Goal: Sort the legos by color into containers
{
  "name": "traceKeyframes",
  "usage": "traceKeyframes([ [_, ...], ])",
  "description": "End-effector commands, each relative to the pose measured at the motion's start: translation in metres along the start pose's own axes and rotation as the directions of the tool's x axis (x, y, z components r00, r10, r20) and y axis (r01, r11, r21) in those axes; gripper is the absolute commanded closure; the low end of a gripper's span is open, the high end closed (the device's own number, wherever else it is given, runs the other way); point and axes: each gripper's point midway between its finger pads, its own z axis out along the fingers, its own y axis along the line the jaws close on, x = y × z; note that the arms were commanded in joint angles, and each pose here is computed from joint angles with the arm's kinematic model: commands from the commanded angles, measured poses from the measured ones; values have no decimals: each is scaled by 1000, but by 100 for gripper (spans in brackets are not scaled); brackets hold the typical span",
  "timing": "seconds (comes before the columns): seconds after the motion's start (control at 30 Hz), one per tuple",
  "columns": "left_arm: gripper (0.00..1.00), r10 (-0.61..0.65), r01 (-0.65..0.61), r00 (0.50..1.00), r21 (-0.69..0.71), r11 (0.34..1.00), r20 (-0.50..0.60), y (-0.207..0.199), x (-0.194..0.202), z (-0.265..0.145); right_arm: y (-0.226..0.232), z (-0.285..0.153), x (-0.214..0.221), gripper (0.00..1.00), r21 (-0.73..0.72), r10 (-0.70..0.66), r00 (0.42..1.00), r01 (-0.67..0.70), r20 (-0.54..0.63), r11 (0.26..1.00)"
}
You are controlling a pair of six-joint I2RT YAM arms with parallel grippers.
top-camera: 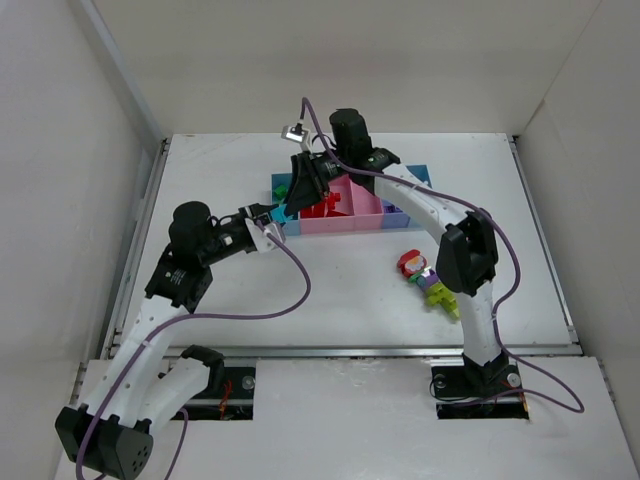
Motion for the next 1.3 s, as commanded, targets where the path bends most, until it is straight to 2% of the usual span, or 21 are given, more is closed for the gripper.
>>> traceKeyframes([
  [0.0, 100, 14, -13, 999, -28, 1000, 37, 7, -16, -4, 1, -1, -8, 100, 8, -66, 998, 66, 13, 998],
  [0.03, 100, 8, -8, 1000, -33, 999, 23, 7, -12, -5, -3, -10, -9, 100, 33, -56, 998, 55, 28, 998],
  [0.17, 100, 6, -8, 1000, -58, 998, -24, 7, -4, -10, -49, -91, -4, 100, 244, 32, 984, -75, 175, 967],
  [0.2, 100, 6, -8, 1000, -58, 998, -24, 7, -4, -10, -71, -138, -8, 100, 369, 29, 963, -130, 267, 920],
  [0.27, 100, -1, -3, 999, -73, 997, -51, 9, 1, -12, -84, -183, 1, 100, 461, 62, 928, -239, 367, 855],
  [0.33, 100, -16, 11, 998, -76, 997, -63, 7, 6, -12, -92, -235, 0, 100, 547, 30, 890, -306, 456, 780],
  [0.4, 100, -34, 29, 998, -83, 996, -56, 8, 5, -11, -84, -259, -8, 100, 620, -39, 872, -314, 488, 719],
  [0.43, 100, -48, 43, 997, -78, 996, -61, 7, 7, -10, -101, -286, 7, 100, 710, -29, 846, -429, 533, 558],
  [0.47, 100, -62, 57, 996, -78, 995, -62, 7, 9, -7, -99, -308, 2, 100, 785, -82, 847, -445, 525, 431],
  [0.5, 100, -68, 64, 996, -84, 994, -54, 9, 5, -8, -105, -326, 8, 100, 859, -112, 875, -424, 470, 287],
  [0.53, 100, -94, 89, 994, -83, 993, -55, 11, 7, -4, -110, -363, 29, 100, 895, -104, 890, -446, 443, -4],
  [0.57, 100, -104, 100, 993, -83, 992, -54, 11, 7, -4, -106, -381, 37, 100, 882, -107, 889, -455, 445, -119],
  [0.67, 100, -133, 129, 990, -85, 988, -52, 13, 7, 0, -106, -418, 68, 100, 843, -73, 920, -383, 385, -378],
  [0.77, 100, -150, 145, 988, -104, 984, -43, 20, 7, 5, -108, -430, 89, 100, 827, -6, 935, -316, 354, -464],
  [0.9, 100, -227, 219, 973, -126, 967, -45, 29, 12, 16, -118, -426, 103, 100, 830, 40, 934, -295, 355, -474],
  [0.93, 100, -251, 243, 966, -117, 963, -59, 26, 19, 20, -123, -426, 107, 96, 830, 49, 933, -292, 357, -475],
  [0.97, 100, -257, 250, 965, -120, 961, -55, 29, 16, 22, -123, -426, 107, 83, 830, 49, 933, -292, 357, -475],
  [1.07, 100, -277, 269, 960, -121, 956, -52, 33, 15, 25, -125, -427, 106, 53, 833, 53, 936, -284, 349, -474],
  [1.1, 100, -270, 263, 962, -115, 958, -42, 33, 11, 27, -123, -428, 102, 40, 833, 42, 937, -287, 347, -473],
  [1.2, 100, -281, 275, 959, -103, 956, -42, 31, 10, 32, -125, -424, 94, 21, 849, 29, 941, -291, 338, -440],
  [1.27, 100, -285, 279, 957, -99, 955, -48, 33, 12, 36, -121, -422, 84, 18, 857, 2, 943, -302, 334, -417],
])
